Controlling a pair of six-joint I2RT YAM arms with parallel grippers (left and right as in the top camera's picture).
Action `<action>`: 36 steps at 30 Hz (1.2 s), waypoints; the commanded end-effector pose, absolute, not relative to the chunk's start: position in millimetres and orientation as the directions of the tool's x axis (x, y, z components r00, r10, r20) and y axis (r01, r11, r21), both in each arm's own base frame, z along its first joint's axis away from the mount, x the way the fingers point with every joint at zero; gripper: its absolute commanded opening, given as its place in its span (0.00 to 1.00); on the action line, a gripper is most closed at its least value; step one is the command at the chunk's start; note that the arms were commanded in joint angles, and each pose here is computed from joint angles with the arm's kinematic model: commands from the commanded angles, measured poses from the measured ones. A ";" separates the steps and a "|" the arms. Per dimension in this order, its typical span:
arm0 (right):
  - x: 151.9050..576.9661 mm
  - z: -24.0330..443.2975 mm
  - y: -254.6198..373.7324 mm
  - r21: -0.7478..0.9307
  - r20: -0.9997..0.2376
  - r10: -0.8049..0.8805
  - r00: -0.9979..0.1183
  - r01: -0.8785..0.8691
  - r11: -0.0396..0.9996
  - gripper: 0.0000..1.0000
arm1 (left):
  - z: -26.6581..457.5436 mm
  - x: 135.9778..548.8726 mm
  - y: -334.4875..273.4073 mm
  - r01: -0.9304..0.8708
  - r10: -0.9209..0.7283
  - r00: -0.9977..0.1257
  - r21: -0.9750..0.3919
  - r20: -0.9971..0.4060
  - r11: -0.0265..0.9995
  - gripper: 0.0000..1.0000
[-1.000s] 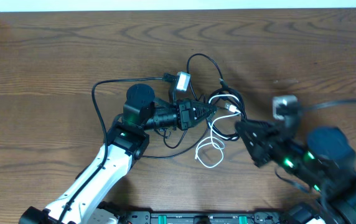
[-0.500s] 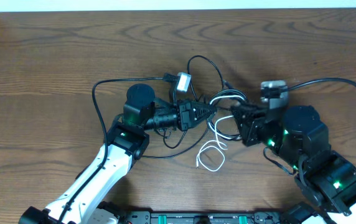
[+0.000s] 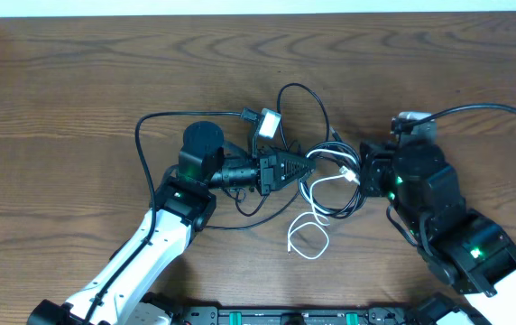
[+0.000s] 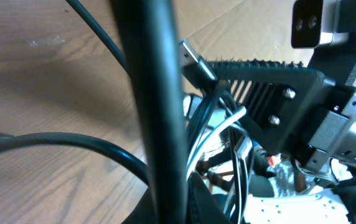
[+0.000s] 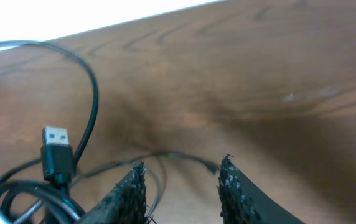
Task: Untangle cables
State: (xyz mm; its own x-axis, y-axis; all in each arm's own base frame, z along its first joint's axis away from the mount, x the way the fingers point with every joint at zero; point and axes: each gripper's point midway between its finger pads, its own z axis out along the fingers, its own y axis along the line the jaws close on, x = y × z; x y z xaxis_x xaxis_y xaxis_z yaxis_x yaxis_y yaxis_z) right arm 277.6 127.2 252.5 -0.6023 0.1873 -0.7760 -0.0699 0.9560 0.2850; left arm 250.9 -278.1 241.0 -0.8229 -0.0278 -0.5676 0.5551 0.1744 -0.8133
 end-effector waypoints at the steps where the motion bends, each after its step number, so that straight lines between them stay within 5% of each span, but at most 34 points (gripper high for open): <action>1: 249.0 259.8 161.3 0.374 -0.746 0.099 -0.658 -0.292 0.881 0.35 | 248.3 249.0 -279.7 0.639 -0.007 -0.762 -0.754 -0.648 0.152 0.08; 6: 212.6 280.7 178.3 0.406 -0.775 0.006 -0.632 -0.491 0.771 0.43 | 248.2 250.1 -279.5 0.667 -0.005 -0.737 -0.728 -0.676 0.158 0.08; 14: 181.2 277.3 191.8 0.488 -0.720 -0.053 -0.692 -0.559 0.671 0.40 | 248.2 249.7 -279.7 0.692 0.002 -0.714 -0.705 -0.701 0.156 0.08; 20: 179.9 256.5 169.1 0.435 -0.669 -0.068 -0.740 -0.464 0.772 0.41 | 248.5 248.6 -279.7 0.718 0.011 -0.688 -0.679 -0.725 0.150 0.08; 36: 135.0 310.0 151.5 0.494 -0.656 -0.038 -0.754 -0.467 0.734 0.46 | 258.4 206.7 -279.0 0.648 0.148 -0.748 -0.760 -0.648 -0.050 0.08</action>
State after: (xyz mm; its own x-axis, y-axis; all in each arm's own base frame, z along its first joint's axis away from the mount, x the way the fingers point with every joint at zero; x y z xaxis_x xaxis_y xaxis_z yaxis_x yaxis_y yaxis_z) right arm 140.0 148.3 307.4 -0.7378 -0.0482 -0.6733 -0.4701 0.7525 0.4612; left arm 216.0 -279.8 250.3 -0.7293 0.1148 -0.6745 0.6792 0.0022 -0.7340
